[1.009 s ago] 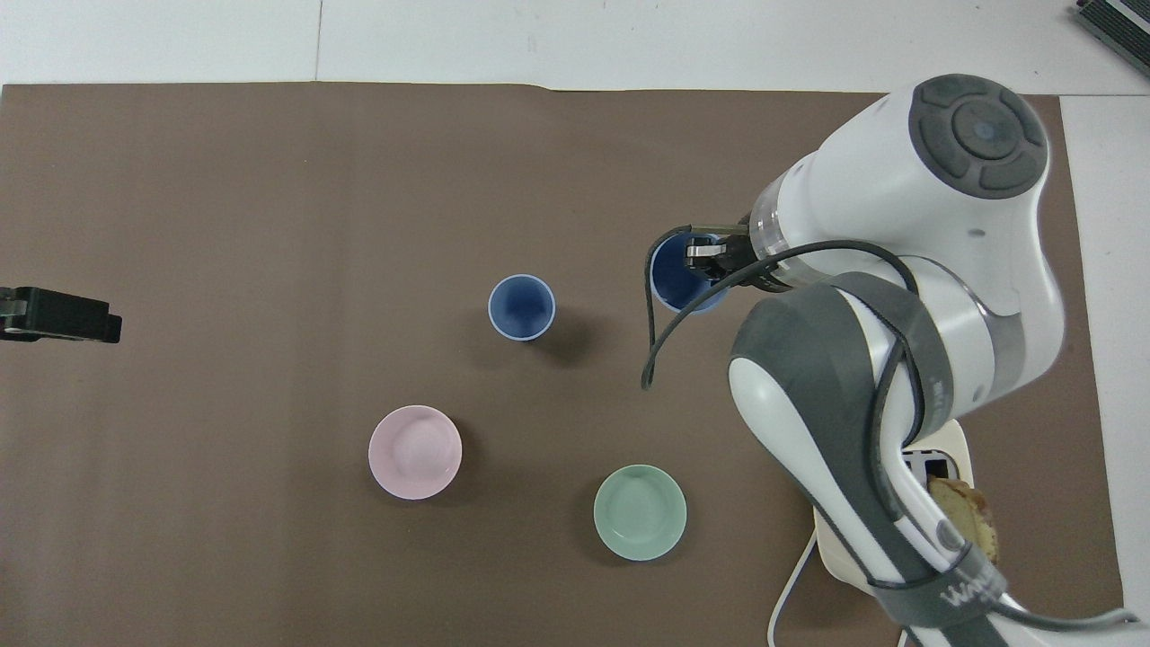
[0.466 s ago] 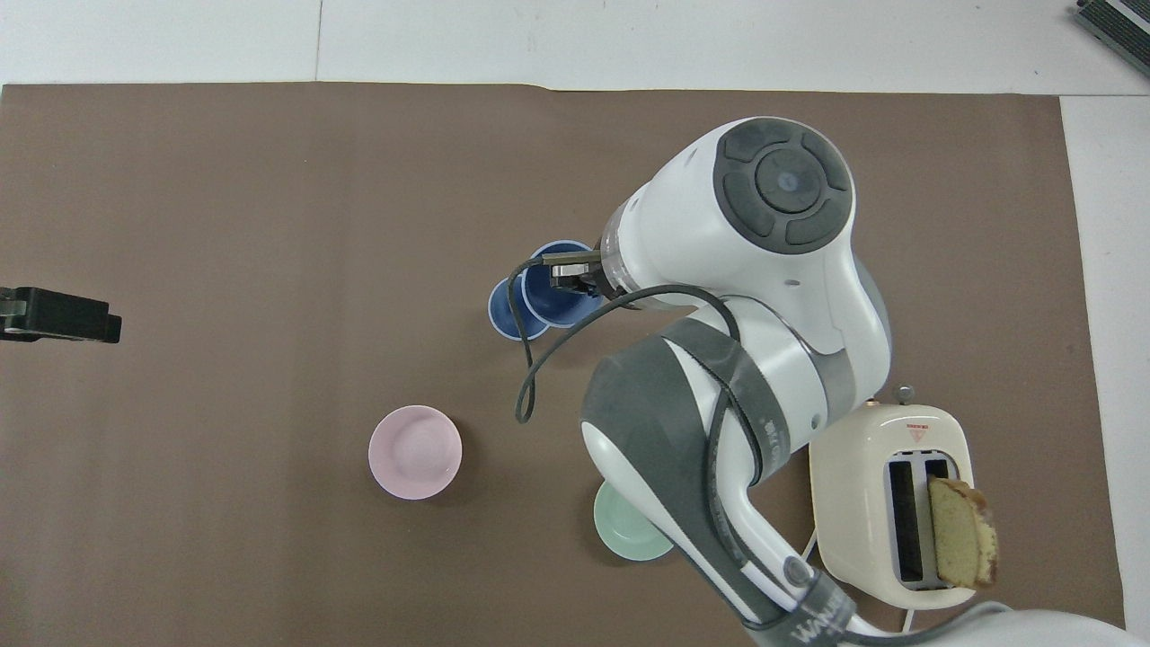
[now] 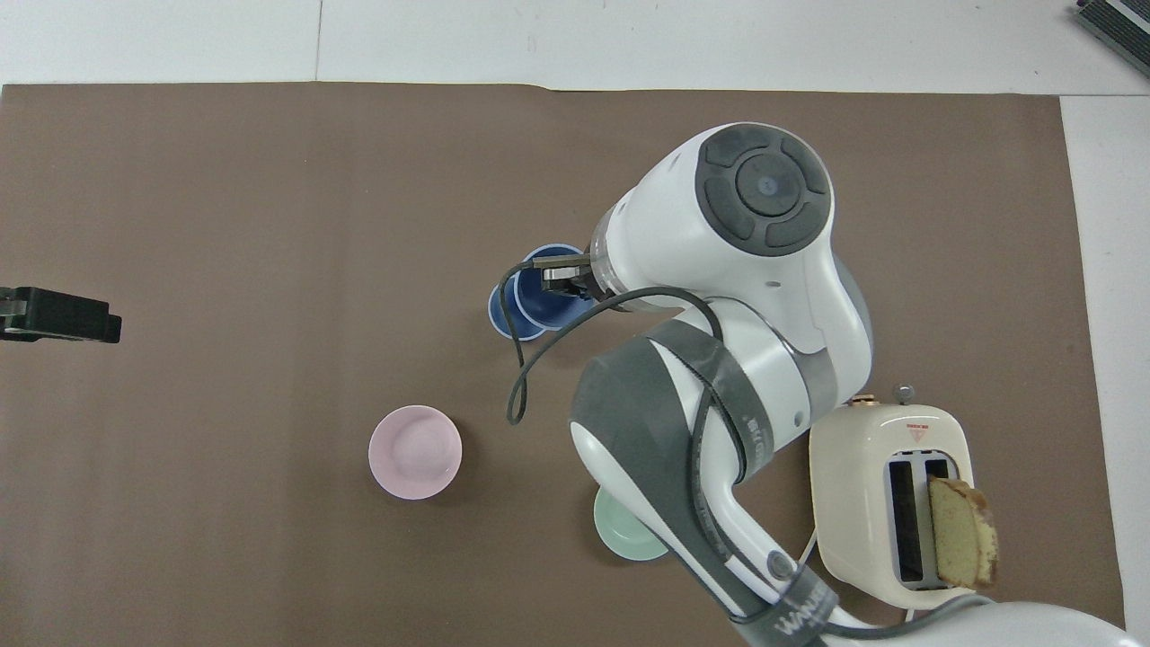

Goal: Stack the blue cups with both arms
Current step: 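Lower the blue cup into the other cup and open the right gripper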

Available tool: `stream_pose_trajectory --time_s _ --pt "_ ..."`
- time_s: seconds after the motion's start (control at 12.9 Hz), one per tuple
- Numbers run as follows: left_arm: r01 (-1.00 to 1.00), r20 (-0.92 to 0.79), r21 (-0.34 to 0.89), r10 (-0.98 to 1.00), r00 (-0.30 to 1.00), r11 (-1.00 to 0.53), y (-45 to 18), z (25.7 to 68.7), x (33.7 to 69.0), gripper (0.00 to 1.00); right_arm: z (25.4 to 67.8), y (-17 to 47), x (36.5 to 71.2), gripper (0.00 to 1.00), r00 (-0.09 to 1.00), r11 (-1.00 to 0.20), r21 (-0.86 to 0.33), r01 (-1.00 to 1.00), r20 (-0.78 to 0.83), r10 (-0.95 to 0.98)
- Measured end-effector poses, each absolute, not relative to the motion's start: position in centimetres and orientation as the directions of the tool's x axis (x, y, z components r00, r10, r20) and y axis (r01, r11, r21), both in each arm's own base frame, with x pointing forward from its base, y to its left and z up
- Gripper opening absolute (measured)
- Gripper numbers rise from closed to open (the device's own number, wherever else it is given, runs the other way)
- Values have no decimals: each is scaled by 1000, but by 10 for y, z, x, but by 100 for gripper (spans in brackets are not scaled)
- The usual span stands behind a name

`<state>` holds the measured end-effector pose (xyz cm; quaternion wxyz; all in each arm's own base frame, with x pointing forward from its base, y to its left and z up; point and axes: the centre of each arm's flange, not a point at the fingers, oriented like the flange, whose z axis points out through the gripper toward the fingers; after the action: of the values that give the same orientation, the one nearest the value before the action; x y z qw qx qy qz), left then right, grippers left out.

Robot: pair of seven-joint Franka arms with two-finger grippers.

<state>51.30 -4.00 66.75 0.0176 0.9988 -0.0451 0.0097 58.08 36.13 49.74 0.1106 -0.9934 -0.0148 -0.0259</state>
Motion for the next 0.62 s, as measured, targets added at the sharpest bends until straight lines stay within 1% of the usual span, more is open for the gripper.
stream_pose_trajectory --time_s 0.62 --pt "-91 17 34 -90 996 -995 -40 666 513 100 460 370 589 4 999 -976 -216 32 28 26"
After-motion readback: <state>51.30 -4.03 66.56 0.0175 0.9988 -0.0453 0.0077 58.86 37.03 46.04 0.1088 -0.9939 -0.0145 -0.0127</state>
